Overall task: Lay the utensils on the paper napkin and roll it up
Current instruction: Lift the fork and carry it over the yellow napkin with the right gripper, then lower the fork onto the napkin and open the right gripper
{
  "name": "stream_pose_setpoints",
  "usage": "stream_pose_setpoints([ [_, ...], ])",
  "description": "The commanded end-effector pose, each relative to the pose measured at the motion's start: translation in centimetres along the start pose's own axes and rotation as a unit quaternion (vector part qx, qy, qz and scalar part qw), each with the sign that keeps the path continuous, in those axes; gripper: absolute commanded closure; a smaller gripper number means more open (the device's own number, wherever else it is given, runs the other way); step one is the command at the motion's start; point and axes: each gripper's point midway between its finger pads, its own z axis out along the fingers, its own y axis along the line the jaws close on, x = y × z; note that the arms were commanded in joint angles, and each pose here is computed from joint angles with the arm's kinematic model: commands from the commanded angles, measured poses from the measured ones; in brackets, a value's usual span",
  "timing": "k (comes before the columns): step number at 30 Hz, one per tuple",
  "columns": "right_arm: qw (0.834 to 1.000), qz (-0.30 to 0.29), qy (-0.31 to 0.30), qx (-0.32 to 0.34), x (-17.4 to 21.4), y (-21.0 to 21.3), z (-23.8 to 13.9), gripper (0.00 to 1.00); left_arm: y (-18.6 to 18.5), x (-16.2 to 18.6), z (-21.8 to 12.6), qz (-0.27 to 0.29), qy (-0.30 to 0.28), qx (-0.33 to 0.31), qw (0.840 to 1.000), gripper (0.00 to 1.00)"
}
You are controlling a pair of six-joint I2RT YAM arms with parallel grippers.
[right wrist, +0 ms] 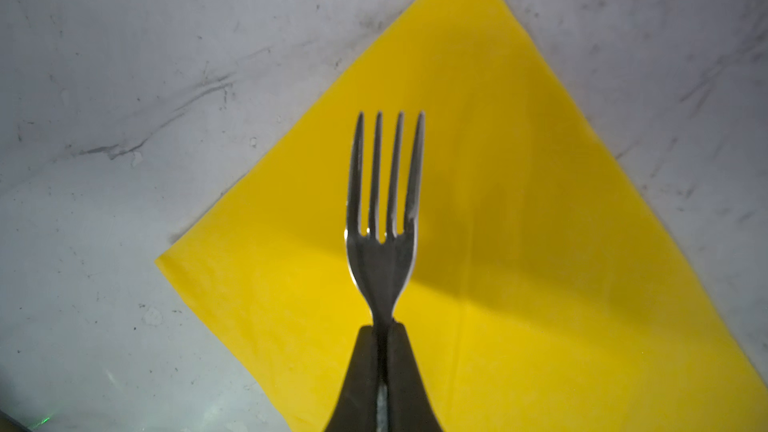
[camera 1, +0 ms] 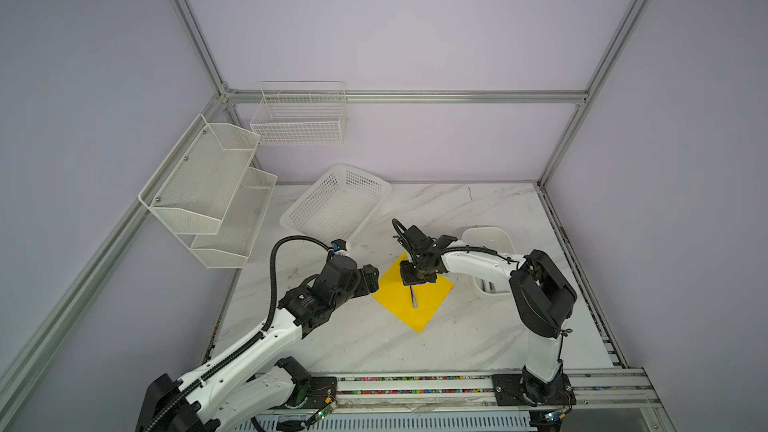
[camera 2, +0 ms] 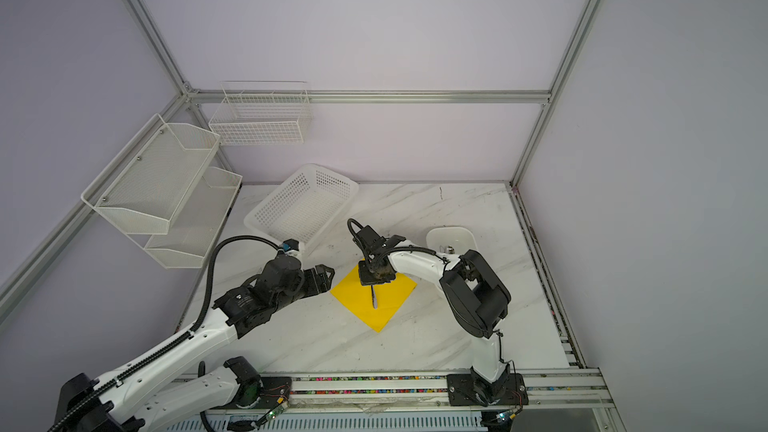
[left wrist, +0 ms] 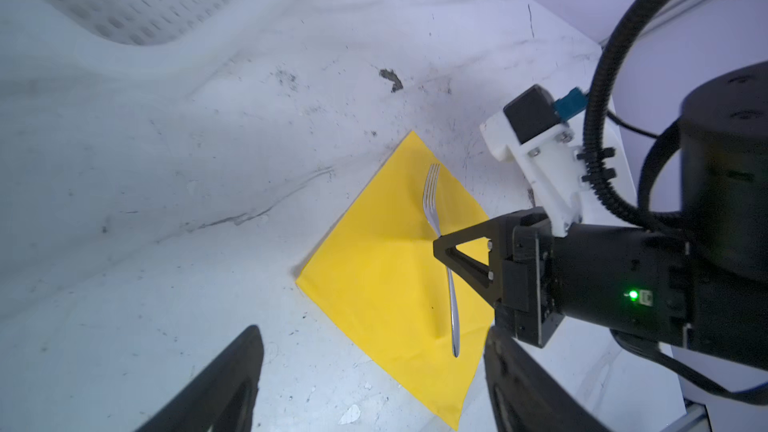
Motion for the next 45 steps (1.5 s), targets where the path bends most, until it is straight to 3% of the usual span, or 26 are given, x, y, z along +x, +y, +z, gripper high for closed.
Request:
stream_pose_setpoints([
  [1,1.000,-0.015,0.004,0.007,-0.2,0.9,0.1,0.95,3.9,0.4,-0.7,0.008,-0.023,-0.068,0.997,0.15],
  [16,0.998,-0.022,0.043,0.039,0.4,1.9,3.1,0.94,5.2,-0.5,-2.3,0.008,-0.050,-0.095,0.994,0.13],
  [30,0.996,-0.016,0.027,0.082,-0.1,1.1,2.1,0.93,5.4,-0.6,-2.6,-0.001,-0.056,-0.091,0.994,0.13],
  [45,0.997,0.018,0.020,0.079,-0.6,1.4,3.3,0.91,5.2,-0.3,-2.3,-0.003,-0.049,-0.087,0.995,0.13],
])
